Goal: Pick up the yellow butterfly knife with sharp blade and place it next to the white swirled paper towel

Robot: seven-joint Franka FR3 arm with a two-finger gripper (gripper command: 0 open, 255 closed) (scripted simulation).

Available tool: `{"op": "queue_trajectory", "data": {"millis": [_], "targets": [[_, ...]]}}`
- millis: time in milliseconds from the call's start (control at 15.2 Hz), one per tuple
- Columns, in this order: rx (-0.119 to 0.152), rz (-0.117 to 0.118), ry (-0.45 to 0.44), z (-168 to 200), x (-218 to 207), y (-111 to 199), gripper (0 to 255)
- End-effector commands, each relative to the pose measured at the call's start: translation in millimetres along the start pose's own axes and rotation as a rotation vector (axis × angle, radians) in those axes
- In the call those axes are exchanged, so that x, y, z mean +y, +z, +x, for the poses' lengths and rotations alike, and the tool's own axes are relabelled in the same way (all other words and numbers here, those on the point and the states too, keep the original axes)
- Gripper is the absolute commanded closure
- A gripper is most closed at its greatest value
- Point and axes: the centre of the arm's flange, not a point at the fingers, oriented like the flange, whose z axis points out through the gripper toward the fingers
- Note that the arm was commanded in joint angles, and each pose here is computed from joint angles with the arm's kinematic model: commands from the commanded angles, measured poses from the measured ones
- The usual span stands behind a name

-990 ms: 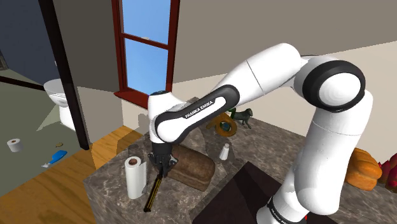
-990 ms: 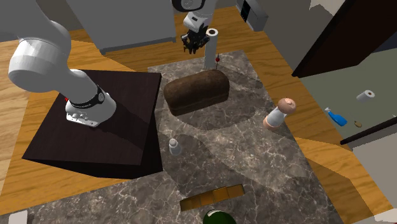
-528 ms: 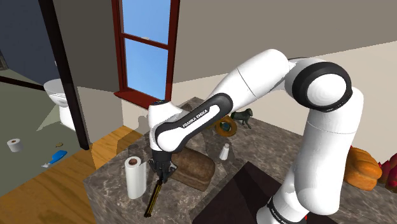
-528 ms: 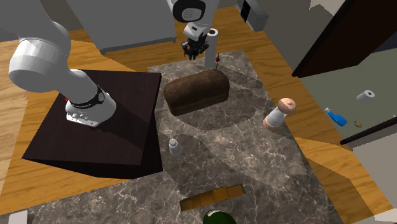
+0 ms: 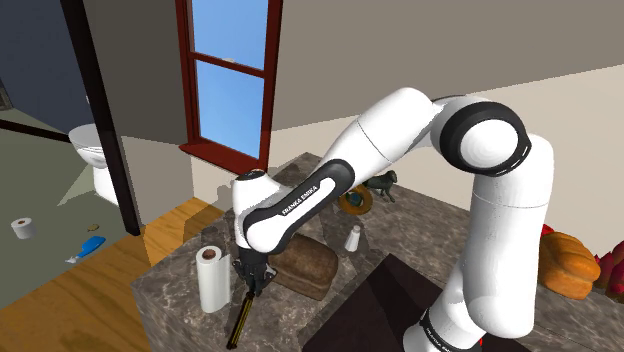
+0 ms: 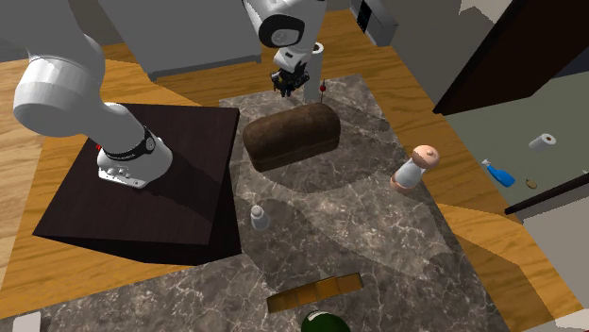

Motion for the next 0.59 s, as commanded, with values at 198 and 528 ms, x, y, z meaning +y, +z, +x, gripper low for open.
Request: {"op": "queue_trajectory", "data": {"millis": [198, 528], "targets": [[0.0, 0.0, -0.001, -0.6, -0.6, 2.4, 255], [0.0, 0.0, -0.001, -0.6, -0.6, 2.4, 0]]}}
